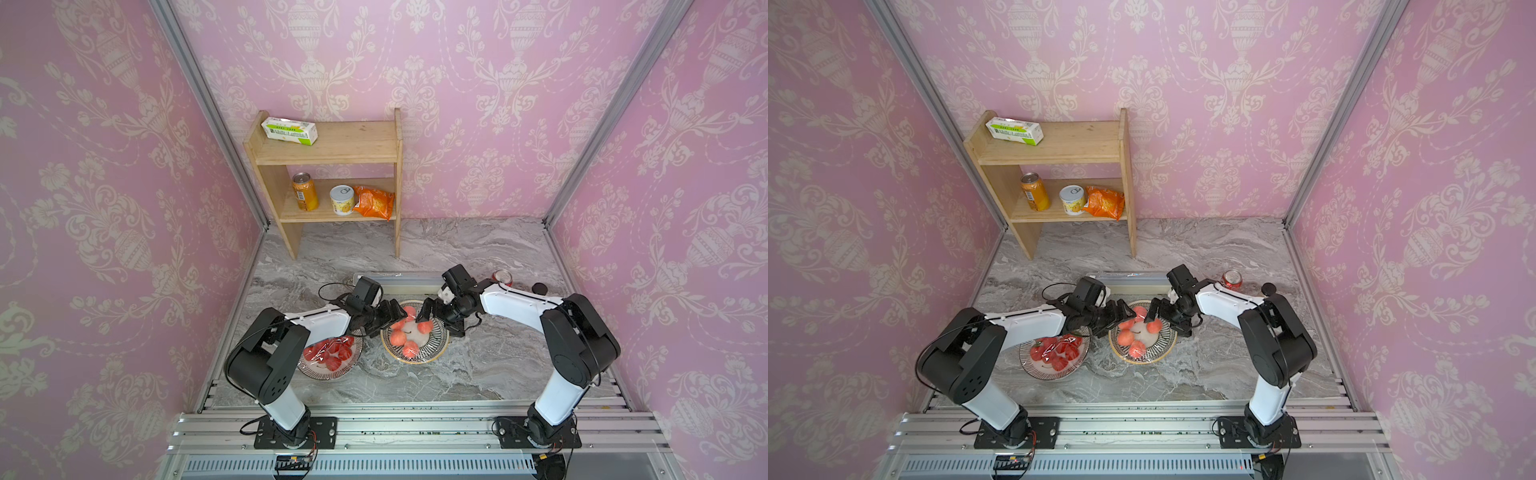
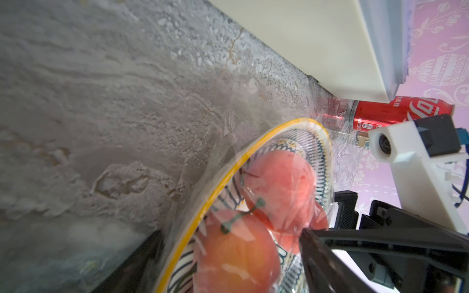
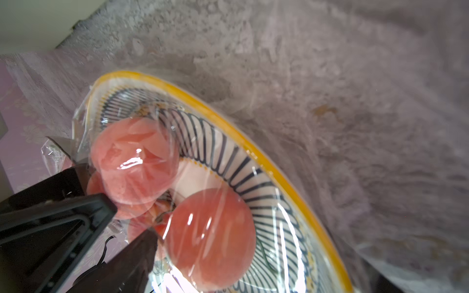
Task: Wrap the plate with plastic wrap
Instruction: Adjust the plate at the center of the board.
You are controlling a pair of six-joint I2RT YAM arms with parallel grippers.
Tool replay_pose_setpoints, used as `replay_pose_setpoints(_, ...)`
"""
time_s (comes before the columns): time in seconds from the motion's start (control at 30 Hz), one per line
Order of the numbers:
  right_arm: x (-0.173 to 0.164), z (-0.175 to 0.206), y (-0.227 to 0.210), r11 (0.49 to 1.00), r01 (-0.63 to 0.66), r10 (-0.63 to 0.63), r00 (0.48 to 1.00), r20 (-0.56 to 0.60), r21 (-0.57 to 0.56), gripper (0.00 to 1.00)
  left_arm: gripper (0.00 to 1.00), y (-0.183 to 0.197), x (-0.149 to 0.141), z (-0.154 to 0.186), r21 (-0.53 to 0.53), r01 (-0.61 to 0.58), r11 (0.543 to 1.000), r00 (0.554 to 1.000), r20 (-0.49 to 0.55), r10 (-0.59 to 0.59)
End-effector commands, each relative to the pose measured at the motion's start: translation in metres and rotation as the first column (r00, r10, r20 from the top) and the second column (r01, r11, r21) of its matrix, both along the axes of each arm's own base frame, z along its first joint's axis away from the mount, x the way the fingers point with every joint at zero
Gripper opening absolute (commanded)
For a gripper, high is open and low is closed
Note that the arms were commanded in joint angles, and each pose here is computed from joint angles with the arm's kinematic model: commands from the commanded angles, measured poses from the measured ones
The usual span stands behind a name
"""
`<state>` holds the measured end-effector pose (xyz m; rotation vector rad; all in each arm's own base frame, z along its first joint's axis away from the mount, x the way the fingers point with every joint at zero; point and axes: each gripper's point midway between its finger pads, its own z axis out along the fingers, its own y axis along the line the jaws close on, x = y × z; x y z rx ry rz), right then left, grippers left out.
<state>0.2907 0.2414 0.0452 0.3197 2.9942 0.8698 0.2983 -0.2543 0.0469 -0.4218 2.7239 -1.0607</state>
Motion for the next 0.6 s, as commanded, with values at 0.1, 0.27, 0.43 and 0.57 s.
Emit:
replay_pose_setpoints(0.1,0.019,0.033,-0.026,0.999,0.017,-0.01,0.991,0.13,-0.047,1.0,0.89,0.013,0.033,0.03,0.038,0.018,0.999,0.992,0.121,-0.022)
replay_pose_setpoints(0.27,0.024,0.061,-0.053,0.996,0.043,-0.029,0.982,0.186,-0.075,1.0,0.99,0.044,0.052,0.056,0.113,-0.003,0.994,0.983,0.185,-0.018)
replay_pose_setpoints(0.43,0.029,0.116,-0.08,0.987,0.028,0.032,0.933,0.359,-0.16,1.0,0.99,0.095,0.07,0.105,0.297,-0.067,0.953,0.942,0.334,-0.038)
replay_pose_setpoints(0.57,0.034,0.165,-0.12,0.956,0.116,0.043,0.854,0.519,-0.271,1.0,0.99,0.144,0.078,0.149,0.437,-0.213,0.874,0.868,0.496,-0.037)
